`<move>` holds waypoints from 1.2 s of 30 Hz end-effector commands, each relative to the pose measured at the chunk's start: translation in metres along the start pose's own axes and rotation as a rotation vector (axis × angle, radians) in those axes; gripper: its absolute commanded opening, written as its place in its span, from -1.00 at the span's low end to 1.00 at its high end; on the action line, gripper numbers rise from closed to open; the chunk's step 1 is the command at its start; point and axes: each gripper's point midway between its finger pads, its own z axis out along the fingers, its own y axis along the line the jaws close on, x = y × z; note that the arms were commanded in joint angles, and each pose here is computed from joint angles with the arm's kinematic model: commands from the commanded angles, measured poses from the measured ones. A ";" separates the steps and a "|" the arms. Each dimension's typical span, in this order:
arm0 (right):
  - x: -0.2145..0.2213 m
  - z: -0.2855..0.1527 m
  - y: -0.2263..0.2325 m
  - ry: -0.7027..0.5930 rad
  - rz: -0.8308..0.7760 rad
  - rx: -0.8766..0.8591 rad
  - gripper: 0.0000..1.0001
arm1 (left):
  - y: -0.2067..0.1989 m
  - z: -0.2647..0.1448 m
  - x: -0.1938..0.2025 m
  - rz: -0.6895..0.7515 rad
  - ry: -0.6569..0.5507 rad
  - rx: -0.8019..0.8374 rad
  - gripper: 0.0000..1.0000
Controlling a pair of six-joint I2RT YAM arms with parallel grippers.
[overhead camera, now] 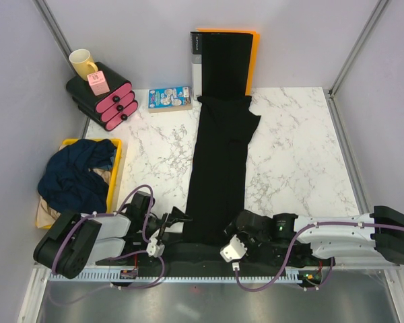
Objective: Fold and stack the t-shirts
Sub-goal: Fold the tshirt
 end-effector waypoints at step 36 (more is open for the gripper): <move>-0.010 -0.031 -0.054 0.040 0.030 0.177 -1.00 | 0.086 -0.012 -0.010 0.839 0.116 -0.026 -0.97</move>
